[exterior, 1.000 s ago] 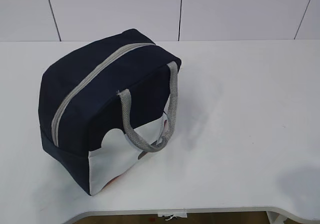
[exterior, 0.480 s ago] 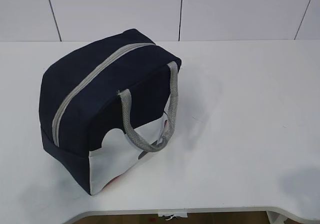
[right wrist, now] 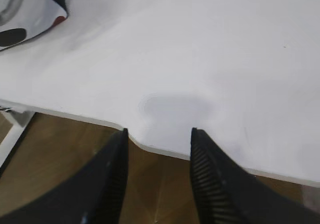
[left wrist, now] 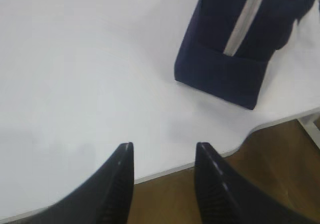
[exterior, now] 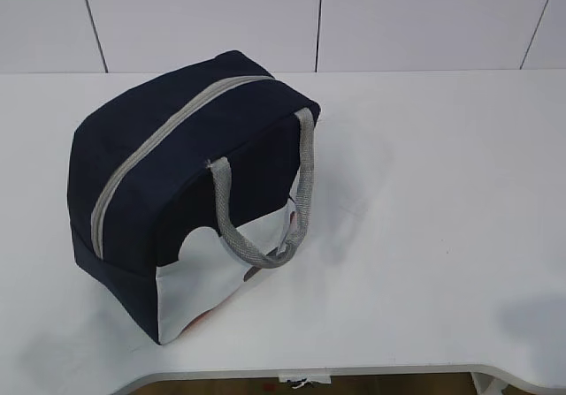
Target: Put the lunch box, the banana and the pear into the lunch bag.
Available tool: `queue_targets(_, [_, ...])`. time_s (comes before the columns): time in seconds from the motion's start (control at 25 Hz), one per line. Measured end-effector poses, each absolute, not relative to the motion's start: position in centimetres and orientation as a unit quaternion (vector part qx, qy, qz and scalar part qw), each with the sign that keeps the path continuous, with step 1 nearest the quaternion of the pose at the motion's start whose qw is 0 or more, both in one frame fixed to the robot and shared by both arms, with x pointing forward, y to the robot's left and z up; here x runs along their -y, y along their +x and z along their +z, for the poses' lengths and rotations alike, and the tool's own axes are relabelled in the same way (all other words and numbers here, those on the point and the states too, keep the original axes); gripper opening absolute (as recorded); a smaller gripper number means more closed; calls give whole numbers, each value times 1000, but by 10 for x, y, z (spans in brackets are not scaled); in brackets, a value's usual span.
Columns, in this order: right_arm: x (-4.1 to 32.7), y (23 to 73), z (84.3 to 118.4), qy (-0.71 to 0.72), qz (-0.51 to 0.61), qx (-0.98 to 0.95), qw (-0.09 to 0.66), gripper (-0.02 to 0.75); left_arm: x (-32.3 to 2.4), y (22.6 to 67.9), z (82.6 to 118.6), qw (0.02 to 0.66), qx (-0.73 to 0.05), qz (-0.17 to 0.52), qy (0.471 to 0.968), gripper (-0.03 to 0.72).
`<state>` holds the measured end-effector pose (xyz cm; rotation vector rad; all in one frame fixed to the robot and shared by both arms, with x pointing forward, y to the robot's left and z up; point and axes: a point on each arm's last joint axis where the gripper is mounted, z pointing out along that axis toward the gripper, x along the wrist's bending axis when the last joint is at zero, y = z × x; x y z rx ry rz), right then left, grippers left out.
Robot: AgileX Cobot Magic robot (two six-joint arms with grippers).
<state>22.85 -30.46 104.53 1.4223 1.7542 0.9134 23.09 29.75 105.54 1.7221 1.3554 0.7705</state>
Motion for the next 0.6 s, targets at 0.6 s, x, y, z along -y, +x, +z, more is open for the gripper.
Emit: queue_targets(0.6, [303,228,1045,596,326,-634,370,316,-296,231,1055,374,-586,334,637,307])
